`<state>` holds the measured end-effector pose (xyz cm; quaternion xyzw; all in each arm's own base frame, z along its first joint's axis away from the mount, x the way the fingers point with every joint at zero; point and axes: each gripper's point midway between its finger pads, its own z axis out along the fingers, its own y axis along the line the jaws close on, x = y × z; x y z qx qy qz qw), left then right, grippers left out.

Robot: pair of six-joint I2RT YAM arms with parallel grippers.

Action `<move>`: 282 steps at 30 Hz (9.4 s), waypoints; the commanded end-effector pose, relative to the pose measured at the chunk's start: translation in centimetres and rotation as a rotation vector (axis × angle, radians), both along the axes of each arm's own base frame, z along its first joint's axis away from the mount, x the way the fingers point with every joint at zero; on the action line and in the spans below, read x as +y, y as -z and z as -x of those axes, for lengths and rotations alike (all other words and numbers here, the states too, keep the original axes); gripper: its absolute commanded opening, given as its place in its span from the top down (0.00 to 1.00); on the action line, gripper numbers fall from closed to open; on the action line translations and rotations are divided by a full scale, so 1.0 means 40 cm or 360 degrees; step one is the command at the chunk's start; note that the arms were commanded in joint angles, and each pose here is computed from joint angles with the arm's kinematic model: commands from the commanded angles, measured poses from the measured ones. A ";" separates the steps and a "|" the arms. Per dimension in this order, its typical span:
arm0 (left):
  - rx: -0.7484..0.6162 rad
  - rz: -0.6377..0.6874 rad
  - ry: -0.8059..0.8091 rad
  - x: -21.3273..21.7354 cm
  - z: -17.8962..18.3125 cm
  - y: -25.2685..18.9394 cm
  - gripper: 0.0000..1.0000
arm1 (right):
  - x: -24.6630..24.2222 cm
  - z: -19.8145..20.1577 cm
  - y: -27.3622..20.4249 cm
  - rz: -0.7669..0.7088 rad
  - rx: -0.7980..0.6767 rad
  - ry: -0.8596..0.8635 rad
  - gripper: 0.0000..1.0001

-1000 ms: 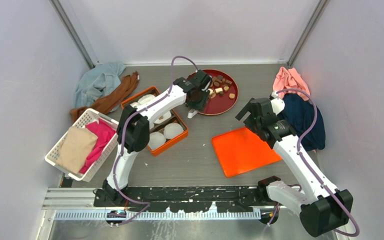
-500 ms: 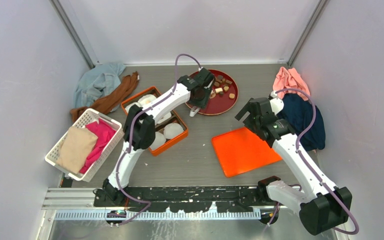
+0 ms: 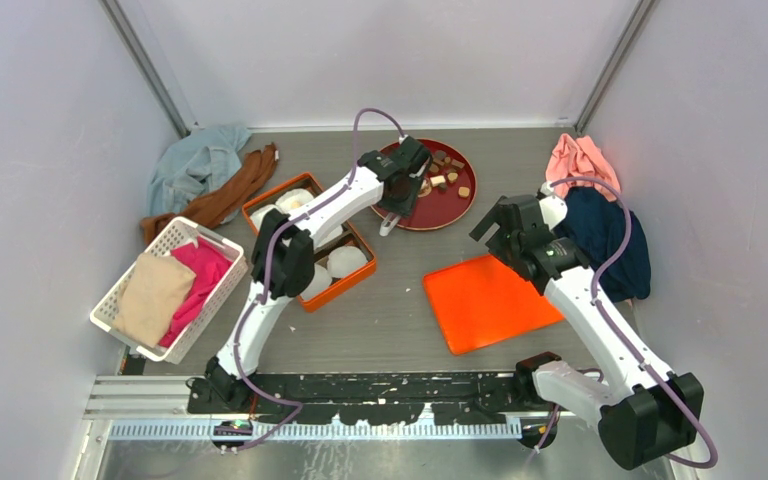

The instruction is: Pack the chocolate

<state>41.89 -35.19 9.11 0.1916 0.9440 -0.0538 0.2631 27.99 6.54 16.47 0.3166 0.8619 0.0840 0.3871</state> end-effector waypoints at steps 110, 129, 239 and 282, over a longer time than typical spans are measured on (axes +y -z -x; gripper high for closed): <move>0.0128 -0.0132 -0.0581 0.538 0.537 -0.192 0.71 | 0.071 -0.081 -0.003 -0.0131 -0.0047 -0.0110 0.07; 0.0096 -0.0162 -0.0545 0.560 0.547 -0.236 0.77 | 0.067 -0.078 0.003 -0.0124 -0.0042 -0.0101 0.07; -0.0069 0.0120 -0.0409 0.092 -0.103 -0.004 0.60 | 0.017 -0.021 -0.049 -0.0070 -0.0086 -0.0014 0.07; -0.0102 0.0281 -0.0173 0.294 0.258 -0.250 0.83 | 0.035 -0.040 -0.056 -0.0114 -0.0128 -0.0041 0.07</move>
